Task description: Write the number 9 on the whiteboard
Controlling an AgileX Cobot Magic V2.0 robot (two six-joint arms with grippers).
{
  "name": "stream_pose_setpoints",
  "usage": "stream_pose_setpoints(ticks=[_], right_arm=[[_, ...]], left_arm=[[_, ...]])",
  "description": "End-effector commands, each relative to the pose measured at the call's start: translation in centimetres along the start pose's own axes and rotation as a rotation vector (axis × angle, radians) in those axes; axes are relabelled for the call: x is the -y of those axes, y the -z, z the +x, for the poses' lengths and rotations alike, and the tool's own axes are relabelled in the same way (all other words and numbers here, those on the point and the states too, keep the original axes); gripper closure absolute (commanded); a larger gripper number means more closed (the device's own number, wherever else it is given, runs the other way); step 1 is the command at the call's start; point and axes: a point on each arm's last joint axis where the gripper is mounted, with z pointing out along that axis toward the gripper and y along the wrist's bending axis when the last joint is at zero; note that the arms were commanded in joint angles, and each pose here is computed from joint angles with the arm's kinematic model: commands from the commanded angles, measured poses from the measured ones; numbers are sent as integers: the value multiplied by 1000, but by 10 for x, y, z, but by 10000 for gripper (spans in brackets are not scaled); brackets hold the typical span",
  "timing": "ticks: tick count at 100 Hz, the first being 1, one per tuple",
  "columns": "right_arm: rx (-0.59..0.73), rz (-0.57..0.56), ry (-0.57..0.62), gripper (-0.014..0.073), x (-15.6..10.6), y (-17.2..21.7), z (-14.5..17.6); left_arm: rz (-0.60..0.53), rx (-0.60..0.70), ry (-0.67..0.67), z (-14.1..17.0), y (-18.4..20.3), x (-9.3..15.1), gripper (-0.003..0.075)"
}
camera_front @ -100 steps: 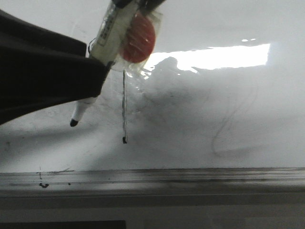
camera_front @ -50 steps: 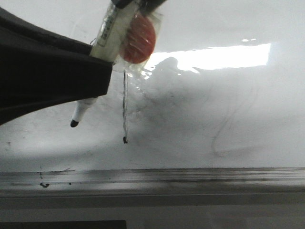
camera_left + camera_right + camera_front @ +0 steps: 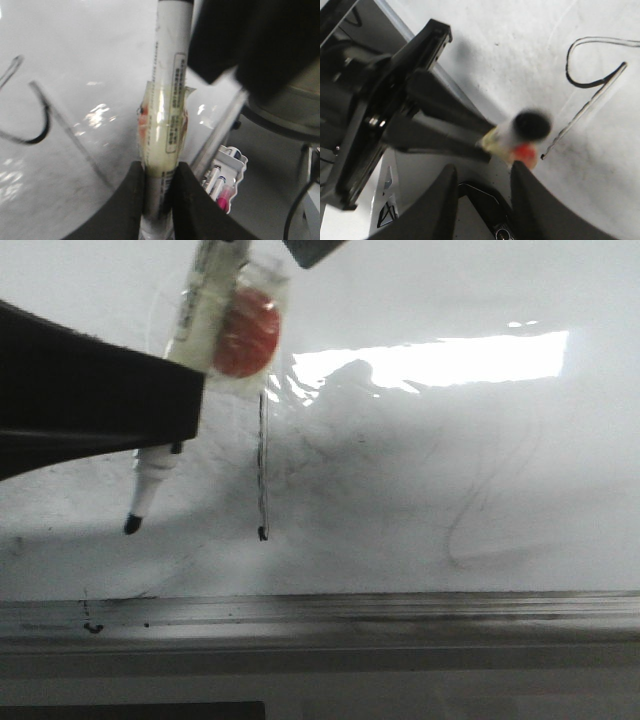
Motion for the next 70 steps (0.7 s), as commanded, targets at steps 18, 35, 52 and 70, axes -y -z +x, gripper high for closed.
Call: stream_pose_setpoints(ticks=[18,35,52,70], right_arm=[[84,-25,-6,387,-5,14,-12],[82,-25,-6,387,-5,14,-12],[76,-25,-6,387,-5,14,-11],[76,-25,-6,387,-5,14,-11]], left_arm=[[-141,27,400,-10,9,-12,741],[-187,39,485,-10,10,-18,741],[-270,59,540,-10,13,-33,741],[-300,63,547,-10,15,-38,741]])
